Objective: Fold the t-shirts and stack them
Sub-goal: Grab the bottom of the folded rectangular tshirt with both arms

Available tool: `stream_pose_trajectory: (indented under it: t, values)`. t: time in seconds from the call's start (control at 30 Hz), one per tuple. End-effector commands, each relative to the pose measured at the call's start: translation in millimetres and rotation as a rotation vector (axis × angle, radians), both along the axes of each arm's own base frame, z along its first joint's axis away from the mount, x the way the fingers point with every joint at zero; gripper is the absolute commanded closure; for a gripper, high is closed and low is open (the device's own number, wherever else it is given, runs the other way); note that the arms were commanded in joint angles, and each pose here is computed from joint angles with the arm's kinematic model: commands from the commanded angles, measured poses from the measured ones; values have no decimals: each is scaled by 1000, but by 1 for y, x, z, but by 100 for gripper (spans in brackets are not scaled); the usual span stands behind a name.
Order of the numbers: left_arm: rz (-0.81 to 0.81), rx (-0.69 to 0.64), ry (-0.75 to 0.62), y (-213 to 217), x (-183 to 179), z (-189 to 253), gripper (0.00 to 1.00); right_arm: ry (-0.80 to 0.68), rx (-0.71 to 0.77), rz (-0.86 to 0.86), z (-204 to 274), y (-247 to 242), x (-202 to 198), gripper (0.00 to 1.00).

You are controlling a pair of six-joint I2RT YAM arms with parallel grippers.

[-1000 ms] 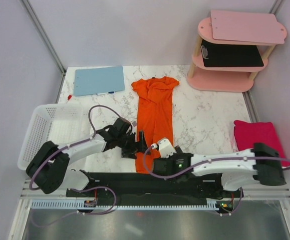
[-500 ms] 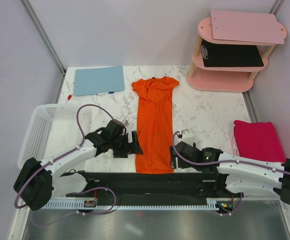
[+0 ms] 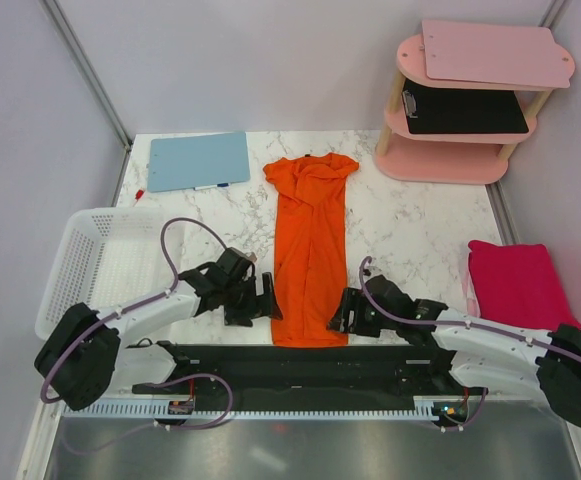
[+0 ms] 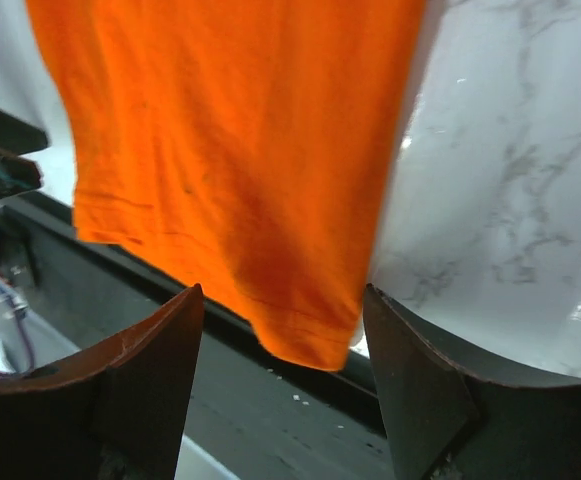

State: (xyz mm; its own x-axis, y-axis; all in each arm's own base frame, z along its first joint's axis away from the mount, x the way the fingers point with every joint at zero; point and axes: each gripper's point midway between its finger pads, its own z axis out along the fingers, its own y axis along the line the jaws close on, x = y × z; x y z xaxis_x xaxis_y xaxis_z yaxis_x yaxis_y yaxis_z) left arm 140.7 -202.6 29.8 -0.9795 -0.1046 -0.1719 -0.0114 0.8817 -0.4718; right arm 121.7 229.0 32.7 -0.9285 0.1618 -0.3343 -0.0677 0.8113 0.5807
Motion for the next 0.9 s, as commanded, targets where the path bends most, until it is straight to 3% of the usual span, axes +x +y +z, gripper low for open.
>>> stream_pose_trajectory:
  t: [0.0, 0.37, 0.53, 0.87]
  values:
    - [1, -2, 24, -4, -2, -15, 4, 111, 106, 17, -2, 16, -16, 28]
    - [-30, 13, 97, -7, -15, -27, 23, 283, 53, 44, -17, -2, -52, 33]
    - [-37, 19, 106, -7, -17, -29, 37, 242, 53, -9, -25, -11, -47, 37]
    - [-46, 25, 114, -5, -20, -31, 39, 125, 133, -59, -1, 2, -22, 40]
